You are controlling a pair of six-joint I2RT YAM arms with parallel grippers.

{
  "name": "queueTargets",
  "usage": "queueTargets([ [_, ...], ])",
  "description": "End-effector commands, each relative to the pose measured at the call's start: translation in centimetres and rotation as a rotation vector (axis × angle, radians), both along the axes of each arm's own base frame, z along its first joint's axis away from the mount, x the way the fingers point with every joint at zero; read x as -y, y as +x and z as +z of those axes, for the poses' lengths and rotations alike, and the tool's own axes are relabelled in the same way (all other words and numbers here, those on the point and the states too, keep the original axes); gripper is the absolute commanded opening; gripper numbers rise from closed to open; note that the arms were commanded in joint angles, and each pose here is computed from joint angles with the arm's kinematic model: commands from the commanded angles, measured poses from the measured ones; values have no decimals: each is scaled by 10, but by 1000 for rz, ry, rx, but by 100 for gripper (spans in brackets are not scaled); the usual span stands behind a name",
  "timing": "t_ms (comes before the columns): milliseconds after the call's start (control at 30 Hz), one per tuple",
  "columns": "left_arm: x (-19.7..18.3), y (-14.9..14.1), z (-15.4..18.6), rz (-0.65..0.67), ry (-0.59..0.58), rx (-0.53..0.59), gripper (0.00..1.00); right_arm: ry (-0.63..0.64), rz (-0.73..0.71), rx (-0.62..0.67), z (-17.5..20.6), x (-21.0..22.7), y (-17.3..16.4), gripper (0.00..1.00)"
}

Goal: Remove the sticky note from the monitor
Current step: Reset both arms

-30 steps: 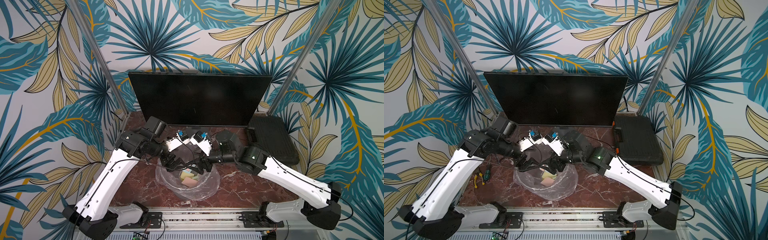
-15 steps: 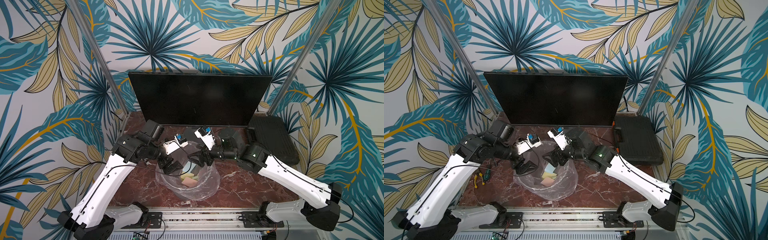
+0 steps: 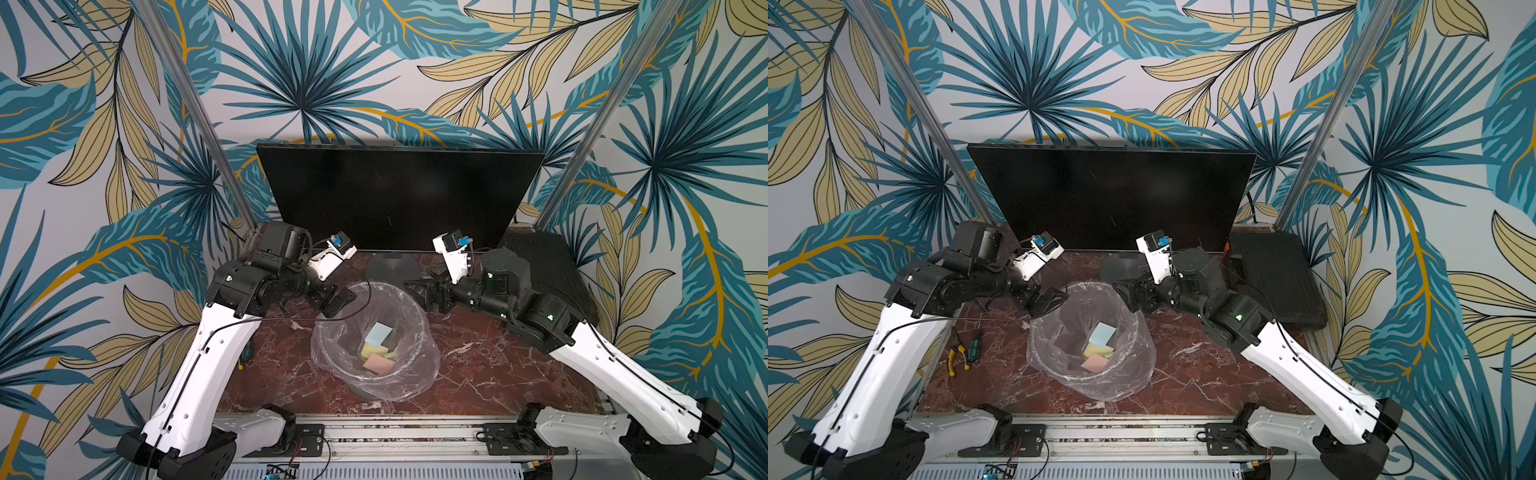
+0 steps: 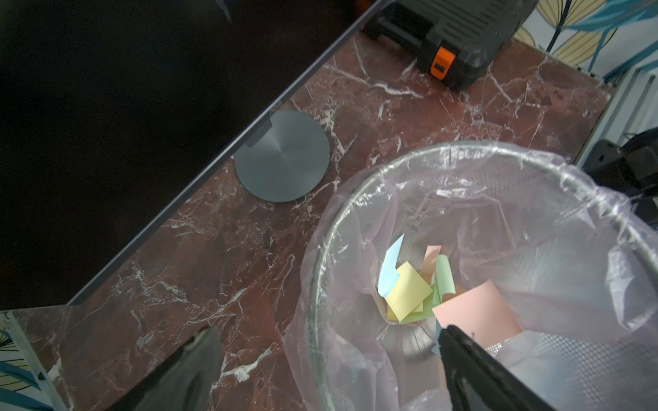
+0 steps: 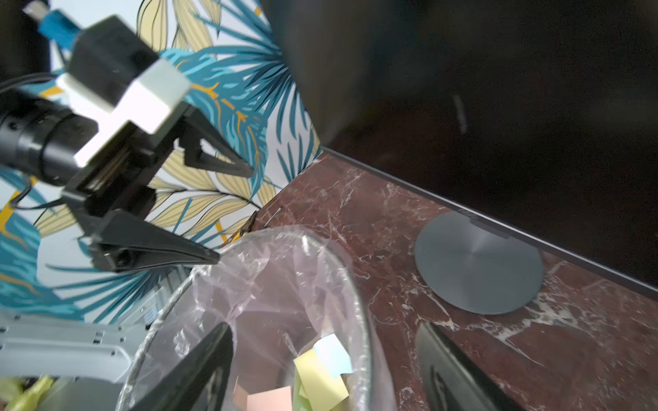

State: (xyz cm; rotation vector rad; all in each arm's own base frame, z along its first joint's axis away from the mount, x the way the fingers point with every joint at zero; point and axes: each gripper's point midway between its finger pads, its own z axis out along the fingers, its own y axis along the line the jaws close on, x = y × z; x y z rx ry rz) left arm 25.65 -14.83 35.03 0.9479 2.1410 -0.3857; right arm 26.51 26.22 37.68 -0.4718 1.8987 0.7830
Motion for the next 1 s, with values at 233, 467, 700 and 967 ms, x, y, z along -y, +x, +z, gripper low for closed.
queueTargets([
  [233, -75, 47, 21, 342, -149, 65, 100, -47, -416, -15, -20, 110, 36, 87],
  [467, -131, 56, -15, 514, -161, 40, 100, -146, -636, -9, -47, 176, 34, 90],
  [700, -170, 72, -74, 644, -137, 3, 100, -217, -809, -69, -110, 222, 34, 99],
  [967, -183, 93, -135, 677, -124, 80, 100, -206, -869, -27, -156, 232, 34, 100],
])
